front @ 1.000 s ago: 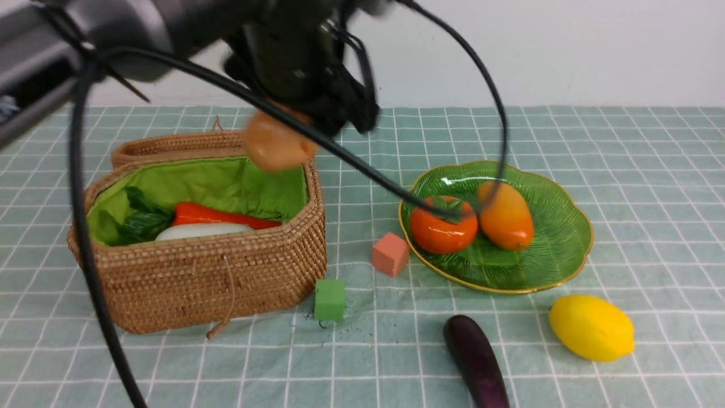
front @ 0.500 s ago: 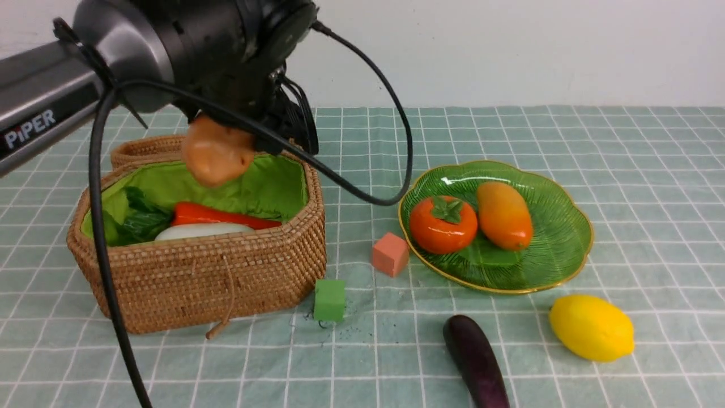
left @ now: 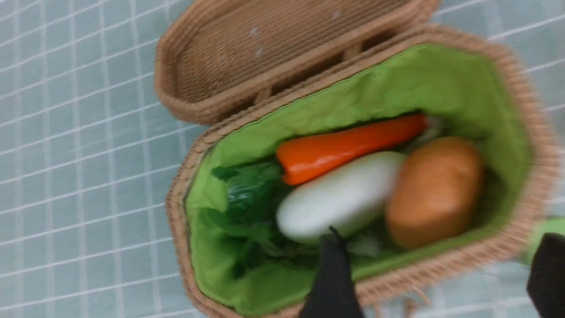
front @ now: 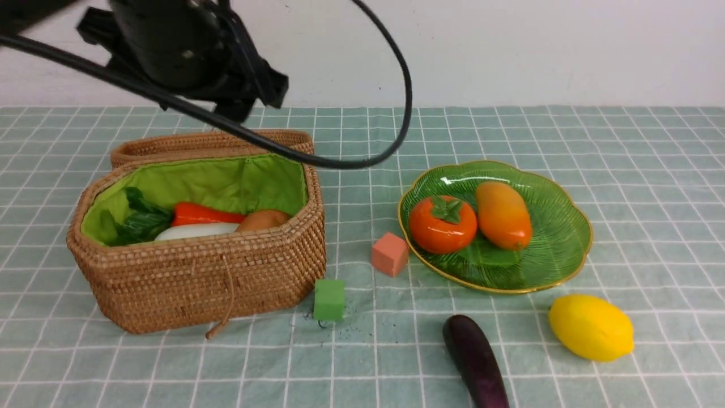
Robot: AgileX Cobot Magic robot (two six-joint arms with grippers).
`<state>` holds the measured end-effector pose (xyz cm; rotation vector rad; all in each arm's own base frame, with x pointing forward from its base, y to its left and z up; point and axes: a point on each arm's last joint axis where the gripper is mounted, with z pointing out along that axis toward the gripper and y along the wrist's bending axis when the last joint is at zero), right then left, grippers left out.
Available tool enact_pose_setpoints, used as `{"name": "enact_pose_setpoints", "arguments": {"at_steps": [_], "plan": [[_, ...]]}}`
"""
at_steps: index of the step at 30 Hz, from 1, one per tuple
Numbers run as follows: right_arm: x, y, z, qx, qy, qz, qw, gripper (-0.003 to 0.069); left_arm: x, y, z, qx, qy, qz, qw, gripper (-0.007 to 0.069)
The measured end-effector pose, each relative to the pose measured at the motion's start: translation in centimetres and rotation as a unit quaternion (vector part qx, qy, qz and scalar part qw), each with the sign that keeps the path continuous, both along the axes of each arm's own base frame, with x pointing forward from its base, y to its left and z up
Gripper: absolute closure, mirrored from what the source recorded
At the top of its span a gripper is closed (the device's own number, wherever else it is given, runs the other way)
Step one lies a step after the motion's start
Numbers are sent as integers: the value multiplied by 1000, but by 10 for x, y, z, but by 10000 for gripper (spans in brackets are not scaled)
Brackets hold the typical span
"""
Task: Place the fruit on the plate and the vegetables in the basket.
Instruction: Use the right arm to grab a lemon and put it into the right plate
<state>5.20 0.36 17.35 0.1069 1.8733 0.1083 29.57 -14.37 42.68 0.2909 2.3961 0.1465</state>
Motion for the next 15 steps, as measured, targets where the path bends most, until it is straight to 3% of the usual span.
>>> {"name": "enact_pose_setpoints", "arguments": {"at_steps": [3,7,11,13,15], "plan": [[0,0,0,0,0,0,1000,417,-66,28,48,-99,-41,-27,994,274],[0,0,0,0,0,0,1000,417,-144,66,70,-179,-76,-52,979,464],[0,0,0,0,0,0,1000,417,-201,97,41,-206,-72,-52,975,617],[0,0,0,0,0,0,1000,417,-221,109,26,-214,-72,-48,973,638],[0,0,0,0,0,0,1000,417,-244,122,-18,-223,-45,-33,973,638]]}}
